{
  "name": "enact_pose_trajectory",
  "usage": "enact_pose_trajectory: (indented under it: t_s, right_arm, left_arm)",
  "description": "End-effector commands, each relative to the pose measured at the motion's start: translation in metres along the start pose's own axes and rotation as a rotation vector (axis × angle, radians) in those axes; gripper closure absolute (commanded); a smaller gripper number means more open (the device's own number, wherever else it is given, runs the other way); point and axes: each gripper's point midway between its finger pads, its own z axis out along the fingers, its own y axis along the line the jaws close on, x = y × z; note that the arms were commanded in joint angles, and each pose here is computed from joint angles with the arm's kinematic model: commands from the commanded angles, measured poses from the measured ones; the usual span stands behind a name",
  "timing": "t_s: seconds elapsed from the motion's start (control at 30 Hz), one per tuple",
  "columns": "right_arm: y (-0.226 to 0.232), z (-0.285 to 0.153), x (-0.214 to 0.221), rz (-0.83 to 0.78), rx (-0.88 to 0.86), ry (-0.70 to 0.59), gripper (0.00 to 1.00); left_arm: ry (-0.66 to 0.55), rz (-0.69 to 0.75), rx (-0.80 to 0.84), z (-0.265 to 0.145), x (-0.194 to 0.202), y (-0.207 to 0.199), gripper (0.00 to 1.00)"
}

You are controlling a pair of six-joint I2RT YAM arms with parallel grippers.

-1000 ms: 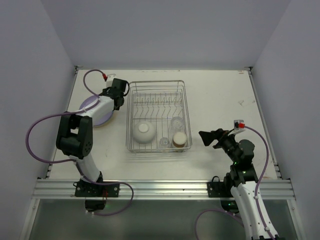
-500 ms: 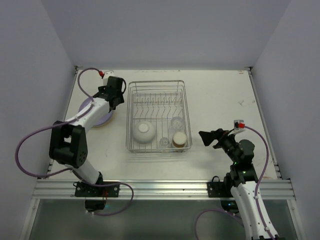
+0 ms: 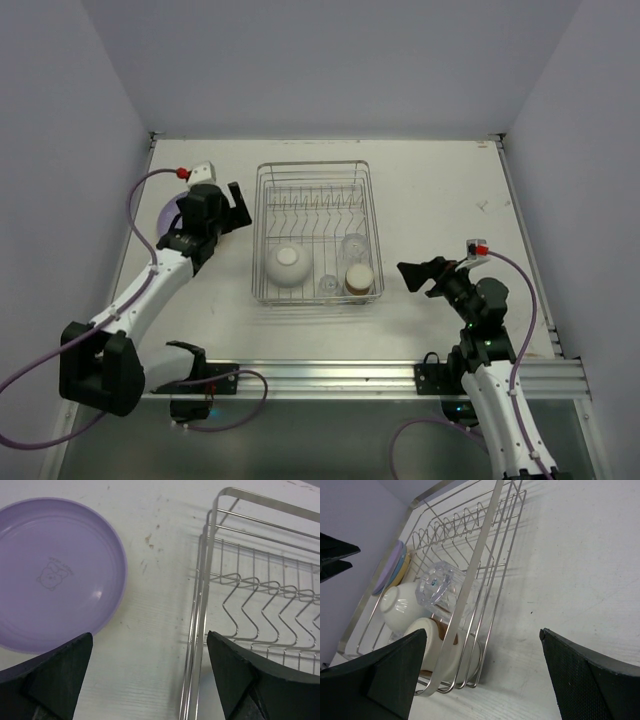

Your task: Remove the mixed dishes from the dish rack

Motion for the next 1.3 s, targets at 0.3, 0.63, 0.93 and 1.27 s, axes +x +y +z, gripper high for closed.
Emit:
enact_pose_trajectory:
  t_s: [0.3, 0.63, 0.93, 1.27]
  right_arm:
    - [0.011, 0.003, -0.014, -0.02, -0.03, -0.009, 0.01]
    - [0.013, 0.002, -0.014, -0.026, -0.04, -0.013, 0.01]
    - [0.012, 0.002, -0.014, -0.025, -0.029, -0.005, 0.01]
    - [0.052, -0.015, -0.037, -0.024, -0.094, 0.041, 0.02]
  left_arm:
    - [-0.138, -0.062, 0.321, -0.051, 0.031, -0.013, 0.0]
    - [-0.263, -0.107, 0.421, -0.073, 0.061, 0.0, 0.0]
    - [-0.296, -0.085, 0.465, -0.074, 0.072, 0.0, 0.0]
    - [-0.344, -0.072, 0.5, -0.085, 0.068, -0.001, 0.0]
